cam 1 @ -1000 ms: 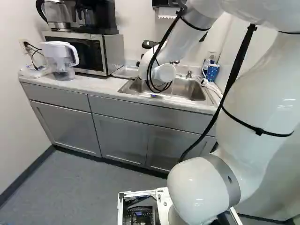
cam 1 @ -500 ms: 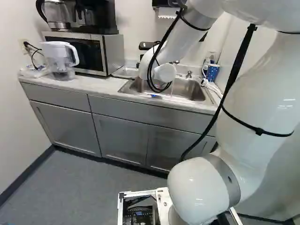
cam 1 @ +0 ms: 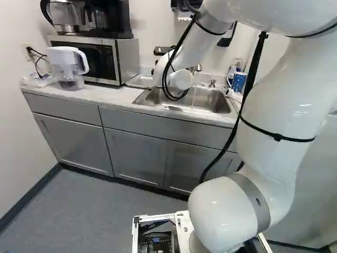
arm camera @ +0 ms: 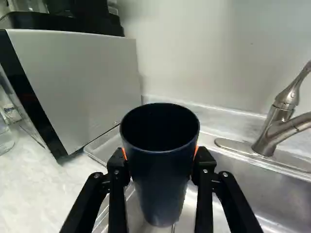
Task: Rinse the cup and place it in the tray
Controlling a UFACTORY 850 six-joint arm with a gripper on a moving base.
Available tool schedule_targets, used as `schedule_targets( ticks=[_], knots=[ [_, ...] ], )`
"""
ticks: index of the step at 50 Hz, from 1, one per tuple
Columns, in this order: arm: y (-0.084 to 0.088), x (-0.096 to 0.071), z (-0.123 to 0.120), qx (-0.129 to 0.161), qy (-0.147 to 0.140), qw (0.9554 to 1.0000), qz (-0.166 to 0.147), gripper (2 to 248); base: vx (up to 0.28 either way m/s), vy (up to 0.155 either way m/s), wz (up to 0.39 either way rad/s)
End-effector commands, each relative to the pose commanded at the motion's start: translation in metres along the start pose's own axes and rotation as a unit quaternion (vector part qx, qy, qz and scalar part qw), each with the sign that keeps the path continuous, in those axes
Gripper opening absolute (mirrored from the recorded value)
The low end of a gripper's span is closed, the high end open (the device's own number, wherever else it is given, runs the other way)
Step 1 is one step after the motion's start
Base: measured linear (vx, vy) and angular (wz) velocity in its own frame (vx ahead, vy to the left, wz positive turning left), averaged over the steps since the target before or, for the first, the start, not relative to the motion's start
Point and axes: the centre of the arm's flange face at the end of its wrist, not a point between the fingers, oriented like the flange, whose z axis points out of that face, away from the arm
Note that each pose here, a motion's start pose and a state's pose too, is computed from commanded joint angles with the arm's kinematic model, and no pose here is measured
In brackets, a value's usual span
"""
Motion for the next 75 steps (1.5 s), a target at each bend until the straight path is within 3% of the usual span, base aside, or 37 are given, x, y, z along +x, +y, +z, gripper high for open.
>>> schedule_targets(
  ticks=[34, 58, 75],
  knots=[
    [-0.026, 0.005, 0.07, 0.021, 0.011, 0.9997, -0.003, 126, 0.0, 0.0, 0.0],
    [-0.034, 0.007, 0.122, 0.026, 0.025, 0.9994, -0.003, 126, 0.0, 0.0, 0.0],
    [-0.038, -0.008, 0.161, 0.027, 0.024, 0.9993, -0.003, 126, 0.0, 0.0, 0.0]
  ],
)
